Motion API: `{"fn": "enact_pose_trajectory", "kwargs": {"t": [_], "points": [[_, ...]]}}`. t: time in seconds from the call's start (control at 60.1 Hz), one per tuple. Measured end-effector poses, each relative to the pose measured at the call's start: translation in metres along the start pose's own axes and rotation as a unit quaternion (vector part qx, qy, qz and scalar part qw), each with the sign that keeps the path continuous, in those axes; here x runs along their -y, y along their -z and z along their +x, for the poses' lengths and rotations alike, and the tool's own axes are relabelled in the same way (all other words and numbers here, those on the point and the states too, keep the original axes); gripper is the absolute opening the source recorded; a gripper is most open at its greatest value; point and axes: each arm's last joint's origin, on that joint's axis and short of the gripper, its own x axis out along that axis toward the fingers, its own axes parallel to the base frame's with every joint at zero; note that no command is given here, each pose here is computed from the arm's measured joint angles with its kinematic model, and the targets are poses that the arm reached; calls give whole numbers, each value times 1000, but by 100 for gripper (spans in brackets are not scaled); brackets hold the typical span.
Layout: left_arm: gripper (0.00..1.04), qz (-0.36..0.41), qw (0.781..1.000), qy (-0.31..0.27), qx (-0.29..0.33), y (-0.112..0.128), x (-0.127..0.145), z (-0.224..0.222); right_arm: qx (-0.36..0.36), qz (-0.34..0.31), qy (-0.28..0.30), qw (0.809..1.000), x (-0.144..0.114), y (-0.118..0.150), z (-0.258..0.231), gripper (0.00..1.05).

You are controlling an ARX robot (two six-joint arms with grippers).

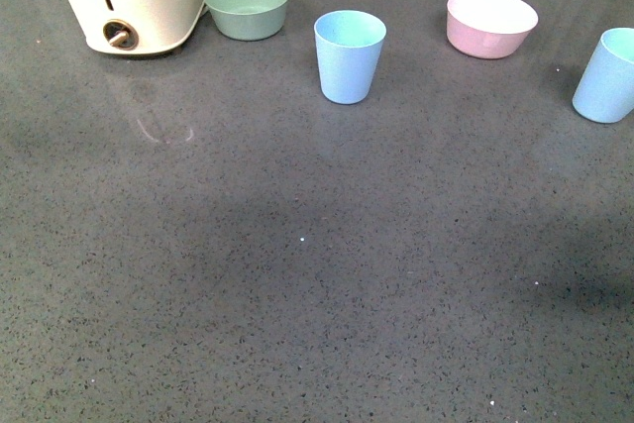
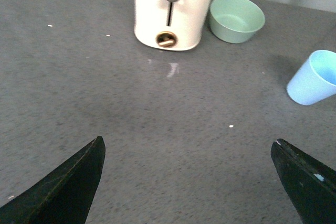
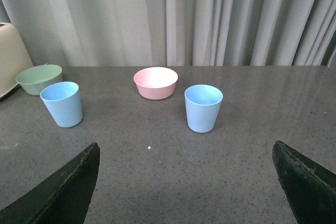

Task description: Stack blue cups with both arms

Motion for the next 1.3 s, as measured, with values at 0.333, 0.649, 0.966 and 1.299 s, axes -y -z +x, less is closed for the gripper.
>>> {"fn": "enact_pose_trajectory", "kwargs": {"t": [0.333, 0.649, 0.966, 1.299], "points": [[96, 27, 995, 45, -81, -36, 81, 131, 0, 0, 0, 1000, 0, 0, 0, 96], [96, 35, 992, 46, -113, -49, 117, 192, 0, 0, 0, 1000, 0, 0, 0, 96], [96, 50, 989, 43, -136, -51, 146, 226, 0, 0, 0, 1000, 0, 0, 0, 96], [96, 61, 984, 45, -159, -44, 165, 245, 0, 0, 0, 1000, 0, 0, 0, 96]]}}
